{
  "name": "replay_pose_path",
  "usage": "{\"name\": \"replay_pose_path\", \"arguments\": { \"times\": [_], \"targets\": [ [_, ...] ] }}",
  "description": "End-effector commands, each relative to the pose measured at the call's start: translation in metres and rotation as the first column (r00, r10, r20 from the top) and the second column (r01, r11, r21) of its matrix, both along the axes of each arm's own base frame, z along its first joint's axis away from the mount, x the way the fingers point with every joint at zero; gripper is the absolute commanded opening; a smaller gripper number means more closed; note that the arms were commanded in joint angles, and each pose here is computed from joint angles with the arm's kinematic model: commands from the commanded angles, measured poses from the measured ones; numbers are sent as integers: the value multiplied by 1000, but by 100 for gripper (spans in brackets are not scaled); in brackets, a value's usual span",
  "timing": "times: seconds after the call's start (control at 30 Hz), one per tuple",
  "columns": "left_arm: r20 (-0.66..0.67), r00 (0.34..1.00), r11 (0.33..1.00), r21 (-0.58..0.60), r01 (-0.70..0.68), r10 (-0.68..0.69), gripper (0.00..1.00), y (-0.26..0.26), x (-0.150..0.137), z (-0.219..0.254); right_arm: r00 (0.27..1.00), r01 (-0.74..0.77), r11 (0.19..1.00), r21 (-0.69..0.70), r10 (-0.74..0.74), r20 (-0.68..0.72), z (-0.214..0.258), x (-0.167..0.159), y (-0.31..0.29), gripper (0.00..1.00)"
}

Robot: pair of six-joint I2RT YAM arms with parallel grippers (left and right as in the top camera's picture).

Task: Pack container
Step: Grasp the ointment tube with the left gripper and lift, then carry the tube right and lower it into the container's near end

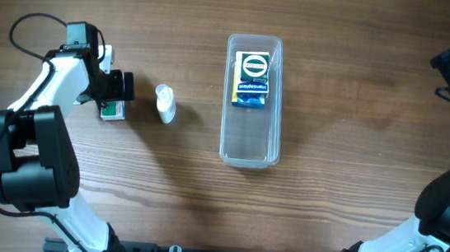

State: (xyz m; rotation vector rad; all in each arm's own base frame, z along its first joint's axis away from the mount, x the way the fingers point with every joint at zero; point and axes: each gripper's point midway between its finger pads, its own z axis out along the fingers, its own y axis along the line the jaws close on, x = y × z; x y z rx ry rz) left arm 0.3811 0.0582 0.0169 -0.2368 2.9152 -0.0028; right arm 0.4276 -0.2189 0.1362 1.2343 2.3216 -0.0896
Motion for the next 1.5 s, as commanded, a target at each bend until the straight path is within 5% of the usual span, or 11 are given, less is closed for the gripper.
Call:
{"name": "replay_pose_path", "arguments": {
  "times": [0.0, 0.67, 1.1, 1.47],
  "targets": [
    [-11, 1000, 1000, 13, -28, 28, 100, 5, 1, -4, 1000, 8, 1000, 13, -8, -4, -7, 1, 1, 100],
    [-56, 998, 1000, 4, -31, 31, 99, 3, -4, -21, 1000, 8, 1000, 13, -8, -4, -7, 1, 1, 100],
    [-48, 998, 999, 4, -32, 32, 50, 3, -2, -21, 1000, 8, 1000, 13, -8, -4, -7, 1, 1, 100],
    [-30, 998, 999, 1, -54, 54, 47, 3, 2, -16, 1000, 8, 1000, 13, -8, -4, -7, 1, 1, 100]
  ]
}}
